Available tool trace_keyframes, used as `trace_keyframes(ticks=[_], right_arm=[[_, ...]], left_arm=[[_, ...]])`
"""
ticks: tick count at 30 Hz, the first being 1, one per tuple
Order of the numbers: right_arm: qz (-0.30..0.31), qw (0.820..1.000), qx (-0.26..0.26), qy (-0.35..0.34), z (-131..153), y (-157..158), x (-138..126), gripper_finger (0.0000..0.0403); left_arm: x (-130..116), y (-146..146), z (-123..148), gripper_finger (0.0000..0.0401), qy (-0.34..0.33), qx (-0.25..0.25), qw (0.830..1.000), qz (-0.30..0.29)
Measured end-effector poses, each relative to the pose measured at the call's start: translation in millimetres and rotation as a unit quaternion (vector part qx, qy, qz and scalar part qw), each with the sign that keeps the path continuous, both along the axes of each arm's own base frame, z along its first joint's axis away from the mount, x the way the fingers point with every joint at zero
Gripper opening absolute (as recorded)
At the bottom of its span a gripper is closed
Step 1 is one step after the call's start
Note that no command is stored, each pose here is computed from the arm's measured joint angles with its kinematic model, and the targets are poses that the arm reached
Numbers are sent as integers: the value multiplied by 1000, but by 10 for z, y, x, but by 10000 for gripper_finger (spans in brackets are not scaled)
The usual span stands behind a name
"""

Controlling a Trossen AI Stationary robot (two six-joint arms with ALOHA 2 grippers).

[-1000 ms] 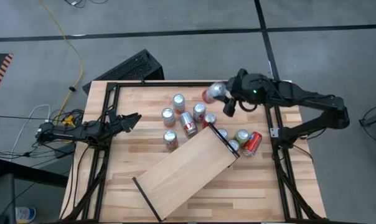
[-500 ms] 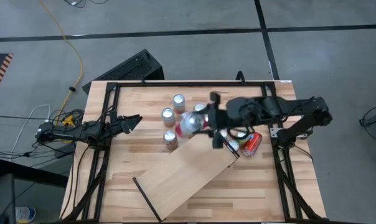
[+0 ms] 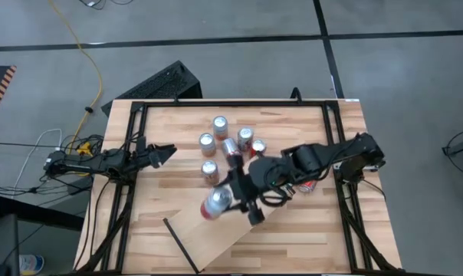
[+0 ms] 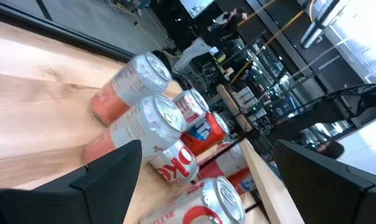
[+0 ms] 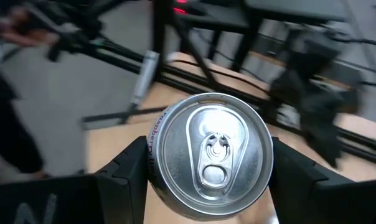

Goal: Place canned beverage on shelf
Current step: Put the pink white soda can on the shelf

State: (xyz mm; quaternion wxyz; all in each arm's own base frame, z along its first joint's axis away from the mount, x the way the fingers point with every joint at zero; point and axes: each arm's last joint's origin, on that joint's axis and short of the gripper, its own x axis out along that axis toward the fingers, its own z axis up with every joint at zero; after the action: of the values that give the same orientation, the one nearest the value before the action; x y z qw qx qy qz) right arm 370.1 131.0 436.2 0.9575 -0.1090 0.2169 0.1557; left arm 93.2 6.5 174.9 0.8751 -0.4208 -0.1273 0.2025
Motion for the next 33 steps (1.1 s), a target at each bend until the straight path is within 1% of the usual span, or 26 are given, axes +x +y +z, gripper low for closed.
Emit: trace_keyframes(ticks=[3, 6, 10, 15, 19, 21, 22, 28, 31, 33], right_arm=[[43, 999, 11, 11, -66, 129, 57, 233], [73, 997, 22, 18, -133, 214, 125, 233], [89, 996, 26, 13, -229, 365, 228, 233], [111, 993, 10, 26, -459, 589, 372, 234], [121, 992, 8, 24, -474, 707, 404, 234], [122, 992, 7, 18, -423, 709, 406, 234], [123, 992, 2, 26, -418, 702, 390, 234], [99, 993, -47, 35, -449, 650, 378, 234], [99, 993, -53, 33, -448, 622, 389, 234], [97, 992, -60, 46, -471, 615, 376, 234]], left_arm=[[3, -5, -1, 351, 1, 2, 1000, -10], [3, -6, -1, 351, 1, 1, 1000, -11], [3, -5, -1, 351, 0, 0, 1000, -9], [5, -11, -1, 351, -1, -2, 1000, -21], [8, -17, 0, 351, -8, -15, 999, -34], [10, -21, -1, 351, -9, -18, 999, -41], [10, -21, -2, 351, -9, -19, 999, -41], [10, -21, -3, 351, -7, -17, 999, -40], [10, -20, -3, 351, -6, -15, 999, -40], [10, -20, -3, 351, -6, -13, 999, -40]])
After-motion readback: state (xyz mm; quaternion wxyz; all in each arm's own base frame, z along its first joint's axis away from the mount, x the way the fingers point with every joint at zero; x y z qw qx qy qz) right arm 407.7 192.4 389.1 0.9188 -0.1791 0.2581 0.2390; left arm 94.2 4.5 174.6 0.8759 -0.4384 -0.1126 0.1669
